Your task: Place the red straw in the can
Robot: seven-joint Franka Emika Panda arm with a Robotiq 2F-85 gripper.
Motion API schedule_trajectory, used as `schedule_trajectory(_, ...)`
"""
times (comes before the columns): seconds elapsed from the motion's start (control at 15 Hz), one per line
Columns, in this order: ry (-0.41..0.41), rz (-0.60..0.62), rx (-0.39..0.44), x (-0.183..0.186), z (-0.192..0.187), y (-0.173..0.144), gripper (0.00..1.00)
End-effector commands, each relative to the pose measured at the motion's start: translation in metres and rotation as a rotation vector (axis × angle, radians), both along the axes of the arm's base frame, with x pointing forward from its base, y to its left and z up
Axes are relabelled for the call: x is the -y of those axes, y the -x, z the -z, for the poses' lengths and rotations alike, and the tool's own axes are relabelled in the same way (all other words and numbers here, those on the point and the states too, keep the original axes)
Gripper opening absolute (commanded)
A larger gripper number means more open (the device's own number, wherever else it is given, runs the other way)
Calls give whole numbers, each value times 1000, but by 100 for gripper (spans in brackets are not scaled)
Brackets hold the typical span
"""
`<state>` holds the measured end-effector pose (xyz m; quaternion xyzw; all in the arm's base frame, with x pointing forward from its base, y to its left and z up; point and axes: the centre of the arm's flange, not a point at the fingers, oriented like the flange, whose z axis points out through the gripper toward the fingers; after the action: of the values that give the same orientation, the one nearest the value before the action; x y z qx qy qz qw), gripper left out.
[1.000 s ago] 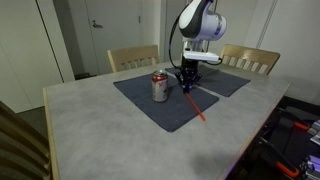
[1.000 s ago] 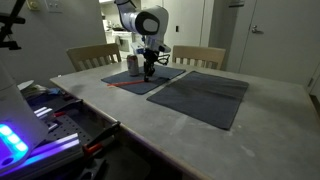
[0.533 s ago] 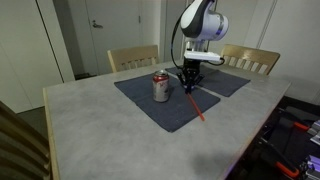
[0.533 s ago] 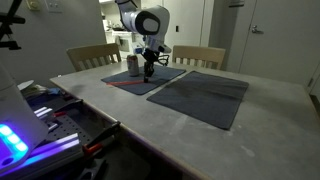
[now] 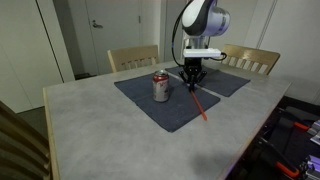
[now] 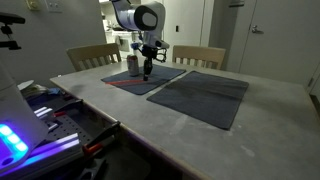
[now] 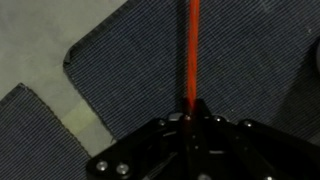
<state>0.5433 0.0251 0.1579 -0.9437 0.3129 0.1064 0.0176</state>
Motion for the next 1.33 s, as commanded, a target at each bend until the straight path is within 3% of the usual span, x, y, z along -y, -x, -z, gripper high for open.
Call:
schedule_trajectory(0.0, 53, 1, -20, -5, -22, 8, 2)
schedule_trajectory(0.47, 166, -9, 12, -22, -49, 6, 2)
schedule_trajectory(0.73, 250, -47, 71, -35, -61, 4, 2)
schedule_trajectory(0.8, 256, -58, 59, -35, -61, 4, 2)
schedule_trajectory(0.87, 229, -45, 65, -35, -54, -6, 8)
schedule_trajectory(1.13, 241, -54, 67, -37, -55, -5, 8)
schedule_trajectory(1.2, 241, -54, 67, -36, -55, -4, 2)
schedule_trajectory(1.27, 258, -52, 66, -41, -53, -4, 2)
